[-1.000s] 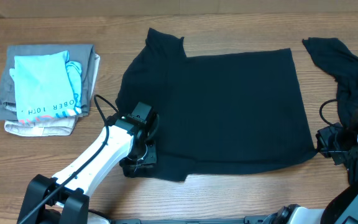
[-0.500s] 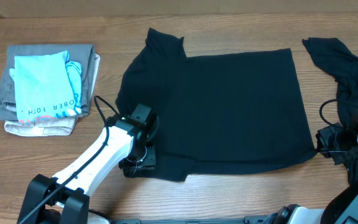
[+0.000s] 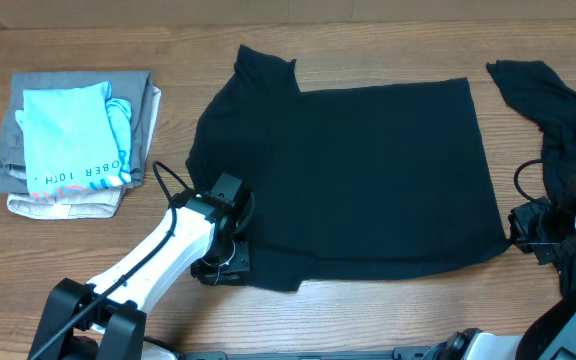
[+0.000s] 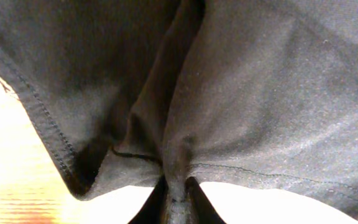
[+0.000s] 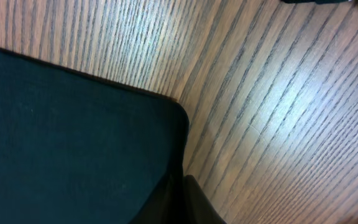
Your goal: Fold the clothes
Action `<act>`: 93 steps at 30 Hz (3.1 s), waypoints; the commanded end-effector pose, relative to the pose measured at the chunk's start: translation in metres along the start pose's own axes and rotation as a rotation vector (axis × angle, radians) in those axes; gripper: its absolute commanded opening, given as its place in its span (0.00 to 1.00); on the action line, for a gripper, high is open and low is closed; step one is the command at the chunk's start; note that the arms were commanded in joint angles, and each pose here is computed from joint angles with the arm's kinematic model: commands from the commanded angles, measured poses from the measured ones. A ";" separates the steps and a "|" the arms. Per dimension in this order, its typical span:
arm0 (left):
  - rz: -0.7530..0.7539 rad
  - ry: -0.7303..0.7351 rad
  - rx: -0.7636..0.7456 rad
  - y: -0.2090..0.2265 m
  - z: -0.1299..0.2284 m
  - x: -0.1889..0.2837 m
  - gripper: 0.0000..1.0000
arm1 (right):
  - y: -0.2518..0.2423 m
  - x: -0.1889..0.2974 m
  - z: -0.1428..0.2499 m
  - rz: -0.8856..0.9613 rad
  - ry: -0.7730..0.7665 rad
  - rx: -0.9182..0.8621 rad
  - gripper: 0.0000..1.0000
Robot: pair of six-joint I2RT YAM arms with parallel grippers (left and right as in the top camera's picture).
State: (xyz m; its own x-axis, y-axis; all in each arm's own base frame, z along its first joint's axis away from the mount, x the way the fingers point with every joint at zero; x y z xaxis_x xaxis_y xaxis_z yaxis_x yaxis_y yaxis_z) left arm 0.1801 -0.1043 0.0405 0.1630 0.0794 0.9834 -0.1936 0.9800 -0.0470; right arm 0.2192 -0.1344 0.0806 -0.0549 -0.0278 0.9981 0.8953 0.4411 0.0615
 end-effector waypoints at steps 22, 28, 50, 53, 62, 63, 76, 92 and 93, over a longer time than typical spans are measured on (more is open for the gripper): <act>0.201 -0.037 0.184 0.011 -0.029 0.046 0.04 | 0.025 0.015 -0.005 -0.022 -0.049 0.074 0.04; 0.239 -0.076 0.189 0.011 -0.034 0.059 0.04 | 0.035 0.019 -0.006 -0.034 -0.064 0.096 0.04; 0.241 -0.240 0.228 0.031 -0.072 0.125 0.04 | 0.072 0.024 -0.021 -0.125 -0.148 0.159 0.04; 0.220 -0.267 0.230 0.034 -0.076 0.128 0.04 | 0.082 0.024 -0.024 -0.145 -0.169 0.173 0.04; 0.196 -0.376 0.229 0.038 -0.096 0.141 0.04 | 0.111 0.012 -0.029 -0.189 -0.208 0.214 0.04; 0.189 -0.385 0.229 0.039 -0.098 0.141 0.04 | 0.115 0.010 -0.030 -0.192 -0.210 0.222 0.04; 0.158 -0.437 0.237 0.041 -0.120 0.135 0.04 | 0.148 -0.022 -0.038 -0.225 -0.237 0.274 0.04; 0.101 -0.298 0.250 0.039 -0.148 0.074 0.04 | 0.176 -0.022 -0.051 -0.306 -0.327 0.303 0.04; 0.102 -0.300 0.250 0.039 -0.149 0.074 0.04 | 0.178 -0.021 -0.052 -0.311 -0.333 0.303 0.04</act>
State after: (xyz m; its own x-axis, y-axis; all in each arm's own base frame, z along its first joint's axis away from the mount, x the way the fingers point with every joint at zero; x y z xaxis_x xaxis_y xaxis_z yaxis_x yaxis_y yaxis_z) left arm 0.3209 -0.0366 0.0825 -0.1289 0.1009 0.9865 -0.4444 0.8835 -0.1484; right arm 0.3901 -0.0978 0.0616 -0.4413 0.0463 0.8961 0.6585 0.6951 0.2884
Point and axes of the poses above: each gripper's point midway between its finger pads, its own x axis back along the fingers, its own y axis along the line the jaws close on, z = x × y, the point moved 2 cm from there along x, back along the fingers, and after that the axes turned 5 degrees about x, right-handed, at the moved point
